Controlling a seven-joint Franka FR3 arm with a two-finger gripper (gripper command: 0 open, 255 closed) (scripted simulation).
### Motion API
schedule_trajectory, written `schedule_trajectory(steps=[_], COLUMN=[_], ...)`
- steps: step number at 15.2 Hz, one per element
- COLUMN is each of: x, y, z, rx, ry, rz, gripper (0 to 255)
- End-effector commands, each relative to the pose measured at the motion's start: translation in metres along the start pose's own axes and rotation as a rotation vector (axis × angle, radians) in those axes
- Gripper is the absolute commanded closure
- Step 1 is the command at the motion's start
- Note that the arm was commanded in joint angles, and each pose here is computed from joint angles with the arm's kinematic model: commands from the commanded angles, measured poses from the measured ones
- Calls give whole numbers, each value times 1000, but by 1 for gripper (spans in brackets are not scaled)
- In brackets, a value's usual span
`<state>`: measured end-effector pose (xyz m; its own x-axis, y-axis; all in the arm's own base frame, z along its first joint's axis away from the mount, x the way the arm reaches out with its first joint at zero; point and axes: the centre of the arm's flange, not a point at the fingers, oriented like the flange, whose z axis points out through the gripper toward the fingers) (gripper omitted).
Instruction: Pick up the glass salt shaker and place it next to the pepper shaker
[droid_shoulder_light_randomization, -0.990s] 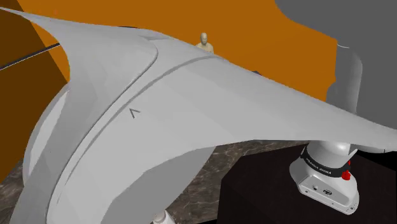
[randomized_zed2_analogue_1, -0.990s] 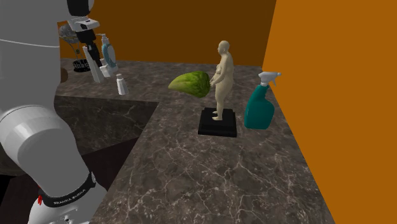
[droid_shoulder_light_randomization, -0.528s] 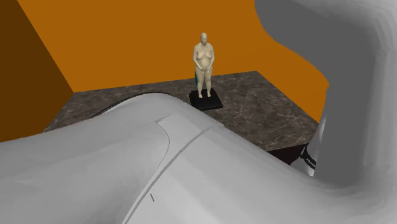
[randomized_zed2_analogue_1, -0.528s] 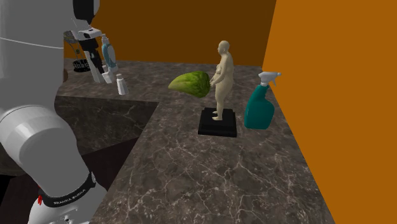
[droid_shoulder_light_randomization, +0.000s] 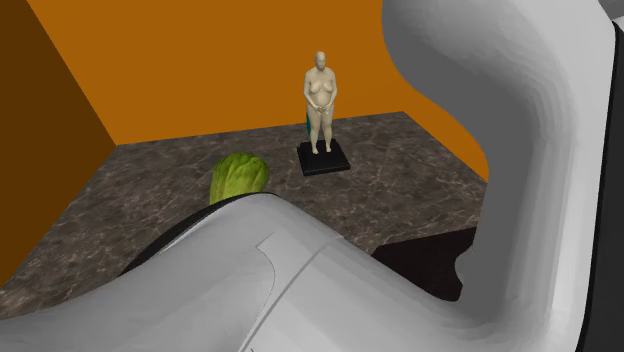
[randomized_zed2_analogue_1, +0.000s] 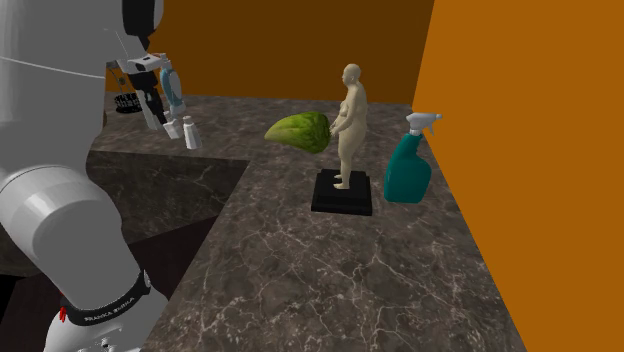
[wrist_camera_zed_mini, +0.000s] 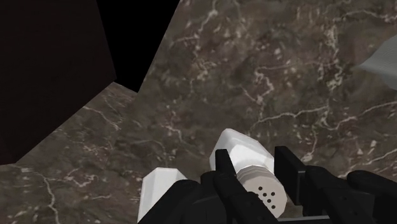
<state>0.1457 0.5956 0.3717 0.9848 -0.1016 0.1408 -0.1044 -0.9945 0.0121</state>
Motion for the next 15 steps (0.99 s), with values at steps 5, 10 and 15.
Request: schedule_trajectory(steps=[5, 10, 15], x=[0, 0, 0], y=[0, 0, 0], z=[0, 0, -49], rx=[0, 0, 0], ry=[0, 0, 0], rz=[0, 0, 0], gripper=[255, 0, 0])
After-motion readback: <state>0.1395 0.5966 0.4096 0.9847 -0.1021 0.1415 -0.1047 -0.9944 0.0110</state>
